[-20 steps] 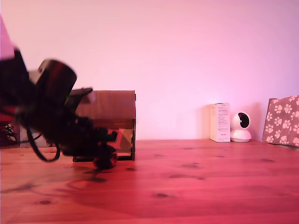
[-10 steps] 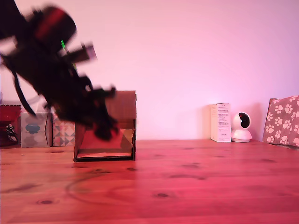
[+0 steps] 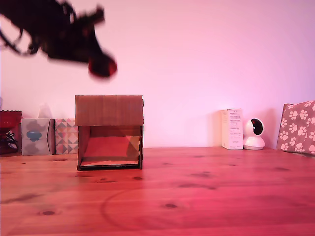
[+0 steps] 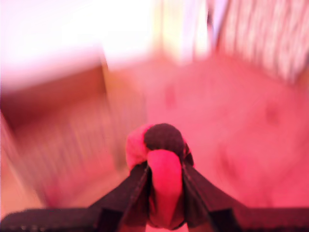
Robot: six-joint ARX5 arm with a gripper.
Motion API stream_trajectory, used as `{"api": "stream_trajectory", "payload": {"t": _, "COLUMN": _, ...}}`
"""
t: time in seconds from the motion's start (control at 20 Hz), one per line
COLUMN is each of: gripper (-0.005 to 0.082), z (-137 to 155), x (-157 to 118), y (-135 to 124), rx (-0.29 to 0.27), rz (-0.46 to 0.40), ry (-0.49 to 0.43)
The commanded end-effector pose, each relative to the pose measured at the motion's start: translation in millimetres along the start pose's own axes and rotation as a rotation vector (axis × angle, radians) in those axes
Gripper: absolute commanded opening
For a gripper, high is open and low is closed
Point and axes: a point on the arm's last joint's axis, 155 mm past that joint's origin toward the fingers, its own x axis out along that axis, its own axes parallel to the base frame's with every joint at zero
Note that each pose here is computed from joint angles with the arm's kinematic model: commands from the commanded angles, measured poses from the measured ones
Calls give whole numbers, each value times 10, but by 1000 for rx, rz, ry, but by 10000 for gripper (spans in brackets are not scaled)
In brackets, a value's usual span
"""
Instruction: Drop the footbag into the cardboard dice tower
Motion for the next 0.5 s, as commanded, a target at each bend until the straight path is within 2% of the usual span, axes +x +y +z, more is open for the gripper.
{"api": "stream_trajectory", "payload": {"t": 0.0, "gripper": 145, "z": 97, "x": 26, "y": 91, "rx": 24, "rz": 23, "ry": -58}}
{"api": "stream_trajectory", "payload": {"t": 0.2, "gripper": 145, "z": 412, "x": 65, "y": 264, "rx": 34, "rz": 58, "ry": -203}}
{"api": "stream_trajectory", "payload": {"t": 0.45, "gripper": 145, "z": 407, "x": 446, "y": 489, "rx": 21, "rz": 90, "ry": -153}}
